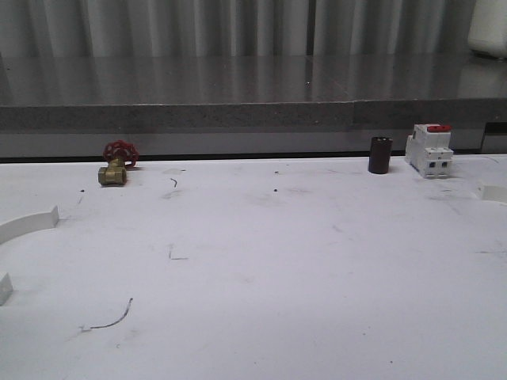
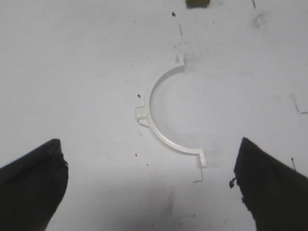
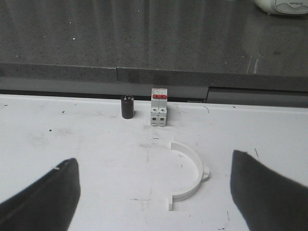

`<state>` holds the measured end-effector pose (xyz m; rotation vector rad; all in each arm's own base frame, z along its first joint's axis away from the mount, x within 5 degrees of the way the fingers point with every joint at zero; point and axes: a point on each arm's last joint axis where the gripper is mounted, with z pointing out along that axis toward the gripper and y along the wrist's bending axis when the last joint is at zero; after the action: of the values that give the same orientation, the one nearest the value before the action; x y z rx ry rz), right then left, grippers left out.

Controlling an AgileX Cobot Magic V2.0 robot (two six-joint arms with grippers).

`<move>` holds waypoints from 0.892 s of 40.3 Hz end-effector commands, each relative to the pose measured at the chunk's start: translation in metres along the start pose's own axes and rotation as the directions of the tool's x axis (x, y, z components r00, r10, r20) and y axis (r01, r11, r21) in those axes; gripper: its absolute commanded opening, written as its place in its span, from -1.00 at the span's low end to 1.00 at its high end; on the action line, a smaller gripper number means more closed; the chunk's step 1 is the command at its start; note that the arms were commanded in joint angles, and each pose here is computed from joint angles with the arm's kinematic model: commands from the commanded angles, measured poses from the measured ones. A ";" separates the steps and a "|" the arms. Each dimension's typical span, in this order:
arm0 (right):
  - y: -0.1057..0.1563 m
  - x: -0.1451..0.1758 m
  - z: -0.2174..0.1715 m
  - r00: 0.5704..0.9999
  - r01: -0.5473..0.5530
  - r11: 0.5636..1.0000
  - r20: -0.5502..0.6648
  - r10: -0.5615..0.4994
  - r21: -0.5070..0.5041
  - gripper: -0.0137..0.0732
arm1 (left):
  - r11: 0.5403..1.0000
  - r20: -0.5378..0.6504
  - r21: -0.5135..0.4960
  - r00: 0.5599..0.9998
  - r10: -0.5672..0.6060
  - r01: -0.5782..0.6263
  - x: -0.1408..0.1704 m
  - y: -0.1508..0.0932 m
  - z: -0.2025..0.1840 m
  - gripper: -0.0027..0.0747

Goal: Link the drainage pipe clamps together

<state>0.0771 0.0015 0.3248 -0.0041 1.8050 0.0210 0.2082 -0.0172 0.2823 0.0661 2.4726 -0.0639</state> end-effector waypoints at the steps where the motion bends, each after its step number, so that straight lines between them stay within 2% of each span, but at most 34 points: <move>1: -0.001 -0.017 -0.002 0.995 0.007 1.000 0.098 -0.008 0.009 0.81 | 0.999 0.003 0.015 0.999 -0.038 0.038 -0.023 -0.001 0.015 0.80; 10: -0.001 -0.017 -0.002 0.995 0.007 1.000 0.098 -0.008 0.009 0.81 | 0.999 -0.154 0.016 0.988 -0.026 0.029 -0.038 -0.001 0.075 0.80; 18: -0.001 -0.017 -0.002 0.995 0.007 1.000 0.098 -0.008 0.009 0.81 | 0.998 -0.226 0.039 0.974 -0.030 0.040 -0.044 0.005 0.113 0.80; 25: -0.001 -0.017 -0.002 0.995 0.007 1.000 0.098 -0.008 0.009 0.81 | 0.996 -0.261 0.059 0.964 -0.049 0.066 -0.043 0.016 0.131 0.80; 36: -0.001 -0.017 -0.002 0.995 0.007 1.000 0.098 -0.008 0.009 0.81 | 0.998 -0.308 0.046 0.951 -0.032 0.049 -0.036 0.018 0.158 0.76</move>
<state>0.0771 0.0015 0.3248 -0.0041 1.8050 0.0210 0.3253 -0.0100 0.1654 0.0517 2.8653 -0.1512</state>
